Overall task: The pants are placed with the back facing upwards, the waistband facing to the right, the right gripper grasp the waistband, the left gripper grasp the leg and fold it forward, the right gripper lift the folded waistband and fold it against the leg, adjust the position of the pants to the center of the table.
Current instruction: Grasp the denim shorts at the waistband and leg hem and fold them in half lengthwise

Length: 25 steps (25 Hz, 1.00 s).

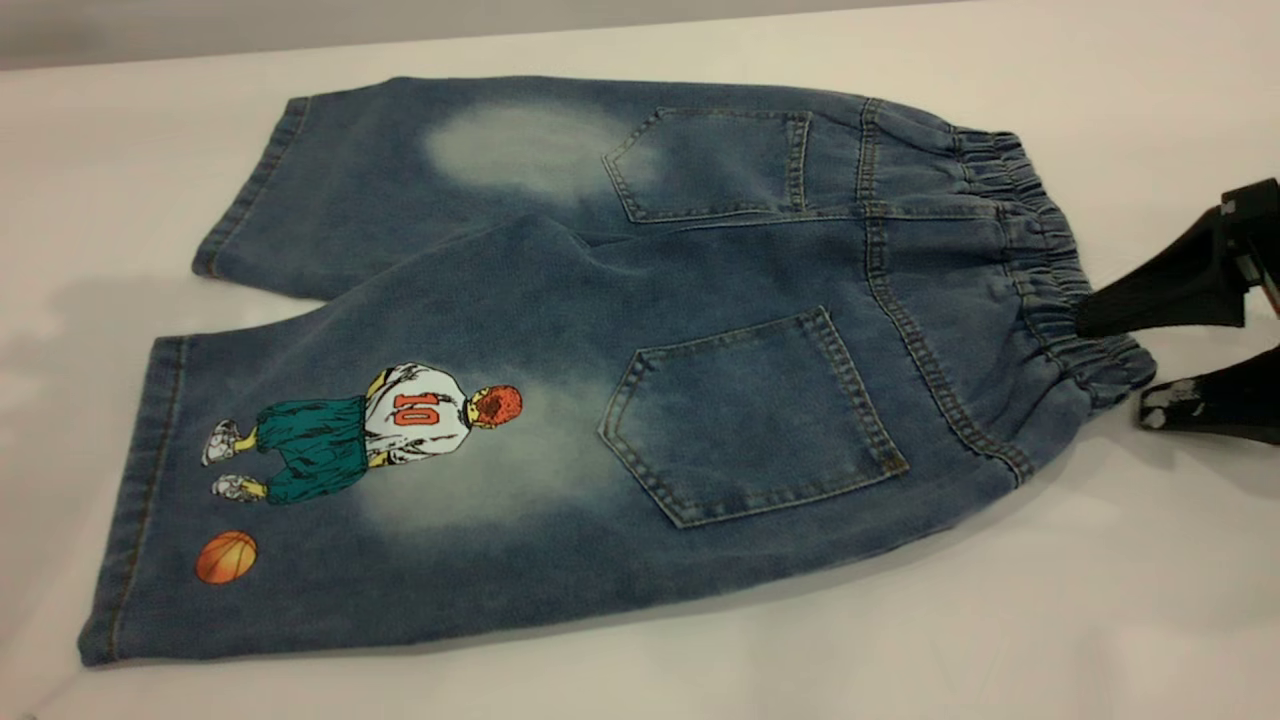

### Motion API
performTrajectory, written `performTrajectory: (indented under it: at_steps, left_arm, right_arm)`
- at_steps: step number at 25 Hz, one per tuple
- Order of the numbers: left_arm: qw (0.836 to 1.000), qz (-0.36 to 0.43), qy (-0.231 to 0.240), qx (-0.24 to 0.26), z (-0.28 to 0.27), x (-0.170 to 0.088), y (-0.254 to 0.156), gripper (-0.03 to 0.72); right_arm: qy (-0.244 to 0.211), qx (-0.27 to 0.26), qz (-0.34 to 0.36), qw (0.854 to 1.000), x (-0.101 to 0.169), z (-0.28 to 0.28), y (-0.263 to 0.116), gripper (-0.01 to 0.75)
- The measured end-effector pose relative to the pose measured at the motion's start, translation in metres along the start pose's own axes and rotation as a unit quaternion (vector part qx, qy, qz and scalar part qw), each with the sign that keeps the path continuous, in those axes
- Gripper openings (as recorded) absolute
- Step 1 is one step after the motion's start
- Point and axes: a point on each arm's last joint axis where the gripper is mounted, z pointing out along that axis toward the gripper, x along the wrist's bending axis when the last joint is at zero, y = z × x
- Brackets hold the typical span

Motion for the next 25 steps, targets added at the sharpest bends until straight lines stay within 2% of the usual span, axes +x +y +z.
performTrajectory:
  at_steps: [4,11,20,22,25]
  left_arm:
    - [1.000,-0.001,-0.001,0.000,0.0000,-0.0001,0.0000,0.468]
    - [1.000,-0.002,-0.001,0.000,0.0000,-0.0002,0.0000,0.468]
    - [1.000,-0.004,-0.002,0.000,0.0000,-0.0003,0.0000,0.468]
    - [1.000,-0.004,-0.002,0.000,0.0000,-0.0003,0.0000,0.468]
    - [1.000,-0.005,-0.002,0.000,0.0000,-0.0003,0.0000,0.468]
  right_arm:
    - [0.020,-0.010,0.024,0.999,-0.0008,0.0038,0.0004,0.567]
    - [0.040,0.003,0.042,0.998,-0.0058,0.0102,-0.0049,0.567]
    - [0.041,0.005,0.042,0.998,-0.0058,0.0103,-0.0053,0.561]
    - [0.040,0.005,0.042,0.998,-0.0061,0.0104,-0.0054,0.533]
    - [0.037,0.005,0.042,0.998,-0.0066,0.0104,-0.0054,0.445]
